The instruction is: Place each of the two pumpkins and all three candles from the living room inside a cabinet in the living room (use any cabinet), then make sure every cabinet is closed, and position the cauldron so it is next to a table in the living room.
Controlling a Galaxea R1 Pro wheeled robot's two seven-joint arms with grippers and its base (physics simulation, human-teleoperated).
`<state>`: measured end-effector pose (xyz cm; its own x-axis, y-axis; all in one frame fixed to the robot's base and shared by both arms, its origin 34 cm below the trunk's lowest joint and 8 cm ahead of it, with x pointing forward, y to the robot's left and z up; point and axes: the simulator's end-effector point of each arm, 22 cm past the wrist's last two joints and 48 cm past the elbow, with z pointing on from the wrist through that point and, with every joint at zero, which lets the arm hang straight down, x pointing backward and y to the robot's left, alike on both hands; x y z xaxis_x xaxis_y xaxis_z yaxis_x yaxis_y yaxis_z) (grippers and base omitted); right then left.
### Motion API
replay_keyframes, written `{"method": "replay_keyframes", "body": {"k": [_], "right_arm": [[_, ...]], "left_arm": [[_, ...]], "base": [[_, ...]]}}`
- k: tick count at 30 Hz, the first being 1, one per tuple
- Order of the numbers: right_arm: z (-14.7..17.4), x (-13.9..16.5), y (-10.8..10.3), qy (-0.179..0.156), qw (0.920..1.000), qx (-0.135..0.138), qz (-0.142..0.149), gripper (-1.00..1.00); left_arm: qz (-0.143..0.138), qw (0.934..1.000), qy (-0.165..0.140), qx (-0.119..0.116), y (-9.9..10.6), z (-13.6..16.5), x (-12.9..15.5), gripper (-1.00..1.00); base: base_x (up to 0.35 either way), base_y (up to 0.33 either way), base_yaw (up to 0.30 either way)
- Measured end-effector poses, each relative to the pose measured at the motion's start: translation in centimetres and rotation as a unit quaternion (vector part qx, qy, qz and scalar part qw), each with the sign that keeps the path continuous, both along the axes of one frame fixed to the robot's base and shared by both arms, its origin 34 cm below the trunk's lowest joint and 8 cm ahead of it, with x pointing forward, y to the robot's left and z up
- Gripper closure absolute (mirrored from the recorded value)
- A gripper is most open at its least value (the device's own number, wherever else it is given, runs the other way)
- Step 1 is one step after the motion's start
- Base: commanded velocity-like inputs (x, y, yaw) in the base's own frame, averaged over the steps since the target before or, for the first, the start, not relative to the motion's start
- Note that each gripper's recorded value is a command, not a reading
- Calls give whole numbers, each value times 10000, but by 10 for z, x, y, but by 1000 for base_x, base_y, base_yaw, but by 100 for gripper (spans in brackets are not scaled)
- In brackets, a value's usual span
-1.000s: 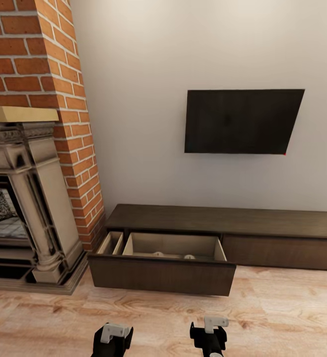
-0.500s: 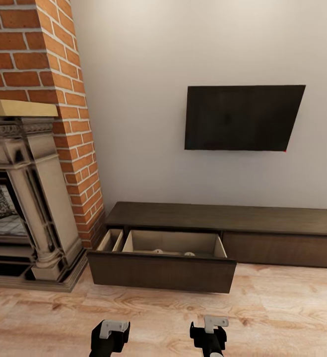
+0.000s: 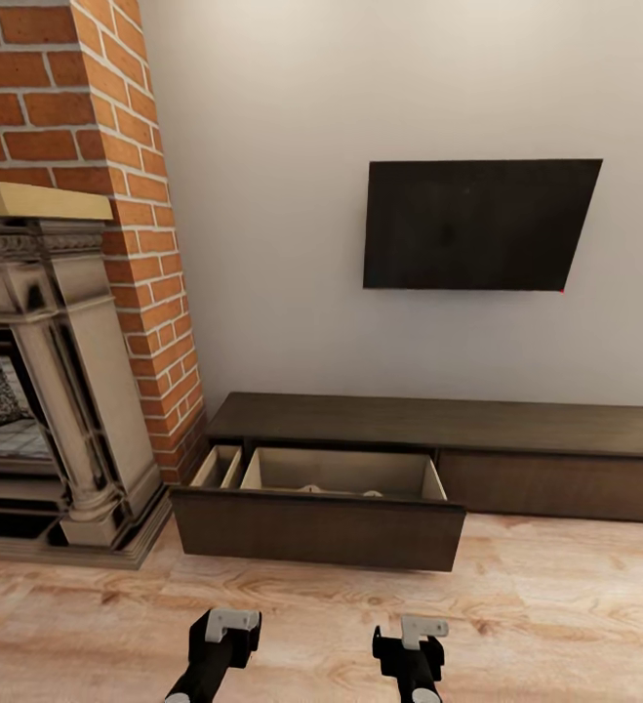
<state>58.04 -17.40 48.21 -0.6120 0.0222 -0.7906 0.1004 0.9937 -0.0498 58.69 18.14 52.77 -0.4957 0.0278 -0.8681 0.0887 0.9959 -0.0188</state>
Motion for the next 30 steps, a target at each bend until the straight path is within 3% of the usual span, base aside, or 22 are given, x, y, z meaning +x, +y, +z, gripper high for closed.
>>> {"method": "replay_keyframes", "body": {"k": [16,27,30], "right_arm": [[-30,-3,-6,-63,9999,36,-111,-100],[-7,30,2,-888,9957,189,-161,-100],[-4,34,3,-964,9949,220,-180,-100]], "left_arm": [[-14,9994,341,-19,-6,-58,-21,-100],[-38,9995,317,-60,-10,-77,-21,-100],[-32,9995,306,-53,-9,-78,-20,-100]], "base": [[0,0,0],[0,0,0],[0,0,0]]}}
